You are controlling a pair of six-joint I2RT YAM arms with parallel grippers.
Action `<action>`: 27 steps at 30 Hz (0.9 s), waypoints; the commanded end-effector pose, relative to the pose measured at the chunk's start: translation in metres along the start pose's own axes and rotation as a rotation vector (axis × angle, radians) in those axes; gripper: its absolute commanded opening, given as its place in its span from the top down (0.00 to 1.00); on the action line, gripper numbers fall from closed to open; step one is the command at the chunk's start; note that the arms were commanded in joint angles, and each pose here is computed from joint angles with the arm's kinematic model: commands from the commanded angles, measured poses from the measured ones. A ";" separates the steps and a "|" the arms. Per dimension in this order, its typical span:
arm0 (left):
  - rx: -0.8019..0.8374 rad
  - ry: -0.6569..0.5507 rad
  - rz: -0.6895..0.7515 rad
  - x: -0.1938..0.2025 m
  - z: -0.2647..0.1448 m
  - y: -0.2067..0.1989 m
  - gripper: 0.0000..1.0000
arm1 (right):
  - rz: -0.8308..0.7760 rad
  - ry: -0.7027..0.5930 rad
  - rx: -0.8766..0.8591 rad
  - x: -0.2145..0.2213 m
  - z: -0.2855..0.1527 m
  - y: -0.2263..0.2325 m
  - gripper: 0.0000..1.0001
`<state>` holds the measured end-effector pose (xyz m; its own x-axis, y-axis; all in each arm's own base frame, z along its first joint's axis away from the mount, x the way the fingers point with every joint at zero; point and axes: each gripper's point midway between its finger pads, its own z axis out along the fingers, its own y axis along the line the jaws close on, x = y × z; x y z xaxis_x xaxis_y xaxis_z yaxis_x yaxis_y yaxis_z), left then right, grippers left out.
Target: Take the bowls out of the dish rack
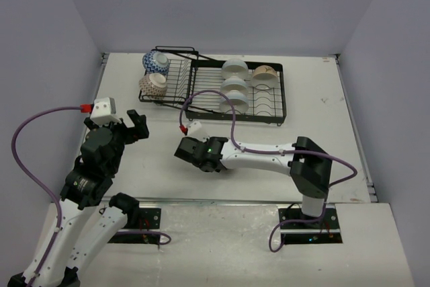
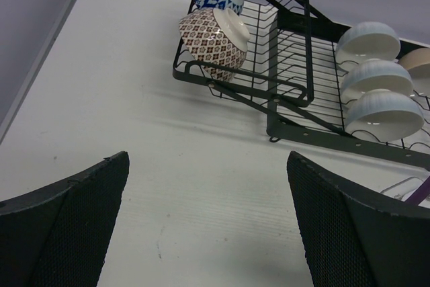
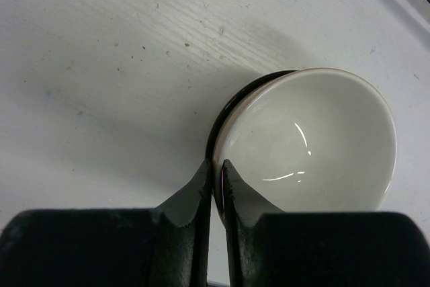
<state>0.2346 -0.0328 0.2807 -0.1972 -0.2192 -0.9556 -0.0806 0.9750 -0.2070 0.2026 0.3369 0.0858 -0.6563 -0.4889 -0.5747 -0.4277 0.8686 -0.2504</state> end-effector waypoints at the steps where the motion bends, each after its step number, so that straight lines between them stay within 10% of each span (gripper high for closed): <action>1: 0.009 -0.025 0.000 -0.006 0.003 -0.002 0.00 | 0.073 -0.112 0.012 -0.027 -0.018 -0.009 0.88; 14: 0.009 -0.027 0.000 -0.006 0.003 -0.002 0.00 | 0.073 -0.130 -0.016 -0.031 -0.031 -0.010 0.77; 27: 0.010 -0.028 -0.001 -0.006 0.002 -0.002 0.00 | 0.028 -0.085 -0.003 -0.022 -0.019 -0.004 0.97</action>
<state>0.2346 -0.0331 0.2807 -0.1977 -0.2192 -0.9554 -0.0788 0.9751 -0.2074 0.2028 0.3393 0.1034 -0.6326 -0.4641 -0.6200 -0.4241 0.8774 -0.2242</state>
